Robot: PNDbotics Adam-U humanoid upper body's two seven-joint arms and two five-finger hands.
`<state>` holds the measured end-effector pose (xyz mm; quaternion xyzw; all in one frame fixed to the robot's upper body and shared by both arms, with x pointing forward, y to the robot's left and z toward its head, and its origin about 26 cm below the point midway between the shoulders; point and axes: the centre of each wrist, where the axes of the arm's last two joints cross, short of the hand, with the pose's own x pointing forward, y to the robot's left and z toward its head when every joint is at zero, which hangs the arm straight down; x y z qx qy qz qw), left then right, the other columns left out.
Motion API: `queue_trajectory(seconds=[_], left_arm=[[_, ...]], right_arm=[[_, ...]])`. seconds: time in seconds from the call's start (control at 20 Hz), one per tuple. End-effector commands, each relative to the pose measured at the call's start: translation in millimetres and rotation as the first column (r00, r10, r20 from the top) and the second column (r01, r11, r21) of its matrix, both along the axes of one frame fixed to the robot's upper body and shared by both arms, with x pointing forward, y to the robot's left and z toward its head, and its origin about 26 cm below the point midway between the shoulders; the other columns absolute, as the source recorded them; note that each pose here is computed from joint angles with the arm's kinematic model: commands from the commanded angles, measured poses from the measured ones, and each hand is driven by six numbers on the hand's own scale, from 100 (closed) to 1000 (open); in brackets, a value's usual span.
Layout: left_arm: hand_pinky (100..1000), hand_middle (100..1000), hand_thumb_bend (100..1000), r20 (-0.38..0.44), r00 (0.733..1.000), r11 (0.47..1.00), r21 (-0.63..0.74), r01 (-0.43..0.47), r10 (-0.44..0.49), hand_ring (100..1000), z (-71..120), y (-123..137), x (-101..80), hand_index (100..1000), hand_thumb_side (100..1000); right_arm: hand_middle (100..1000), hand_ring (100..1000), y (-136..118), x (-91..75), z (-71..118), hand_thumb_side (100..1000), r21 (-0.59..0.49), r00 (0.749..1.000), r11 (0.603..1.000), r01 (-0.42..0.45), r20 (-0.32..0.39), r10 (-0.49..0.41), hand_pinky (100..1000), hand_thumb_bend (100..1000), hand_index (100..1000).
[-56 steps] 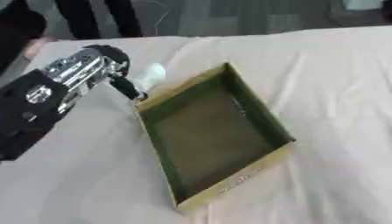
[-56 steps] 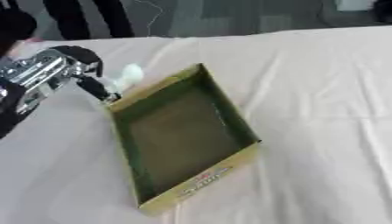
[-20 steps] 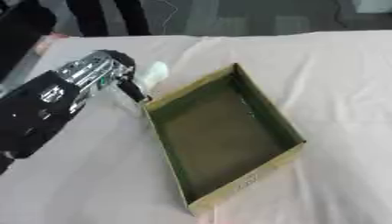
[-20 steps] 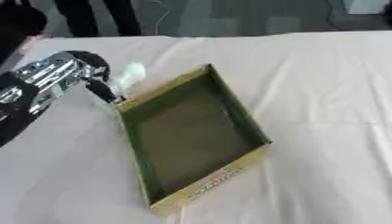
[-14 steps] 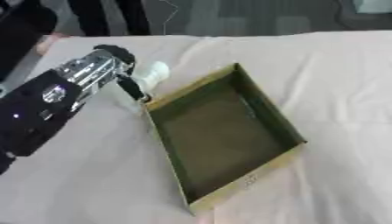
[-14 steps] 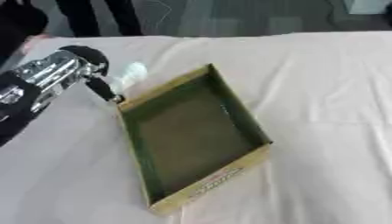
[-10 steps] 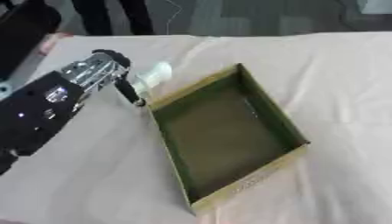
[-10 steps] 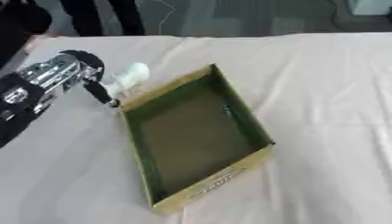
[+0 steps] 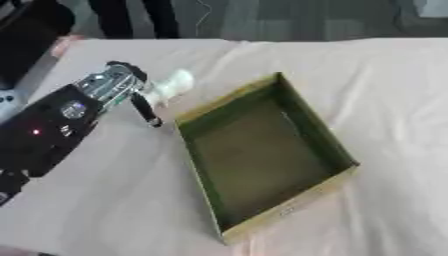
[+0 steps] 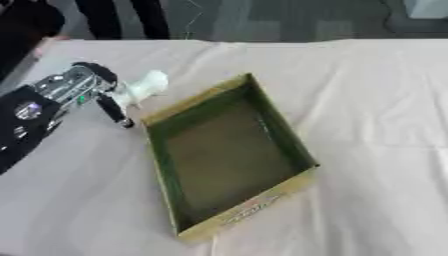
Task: Pick up objects on the table and place them in the box.
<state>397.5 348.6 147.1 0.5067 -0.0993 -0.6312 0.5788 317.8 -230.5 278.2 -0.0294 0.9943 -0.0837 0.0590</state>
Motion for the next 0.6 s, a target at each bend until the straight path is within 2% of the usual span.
queue_trajectory(seconds=[0.05,0.15,0.2,0.4,0.6], left_arm=[[781,788,506,0.029,1.000,1.000,-0.017,-0.007,0.008,813,17.6,2,-1.1,766,686],[740,759,467,0.026,1.000,1.000,-0.025,-0.004,0.004,783,16.9,1,-2.0,734,661],[706,725,419,0.024,1.000,1.000,-0.028,-0.004,0.004,750,16.0,1,-2.3,699,633],[466,485,100,0.009,1.000,0.999,-0.032,-0.024,0.025,496,10.4,4,-2.5,488,446],[331,391,100,-0.003,0.998,0.998,-0.026,-0.058,0.058,367,3.9,10,-1.6,358,396]], right_arm=[[377,382,2,-3.0,9.9,1000,-0.002,0.999,1.000,-0.004,0.037,0.004,457,100,475],[377,382,2,-3.0,10.0,1000,-0.003,0.999,1.000,-0.005,0.037,0.005,457,100,475],[377,382,2,-3.0,10.0,1000,-0.004,0.999,1.000,-0.006,0.037,0.006,457,100,475],[377,382,2,-3.0,10.1,1000,-0.004,0.999,1.000,-0.009,0.036,0.009,457,100,475],[377,382,2,-2.9,10.2,1000,-0.003,0.999,1.000,-0.013,0.034,0.013,457,100,475]])
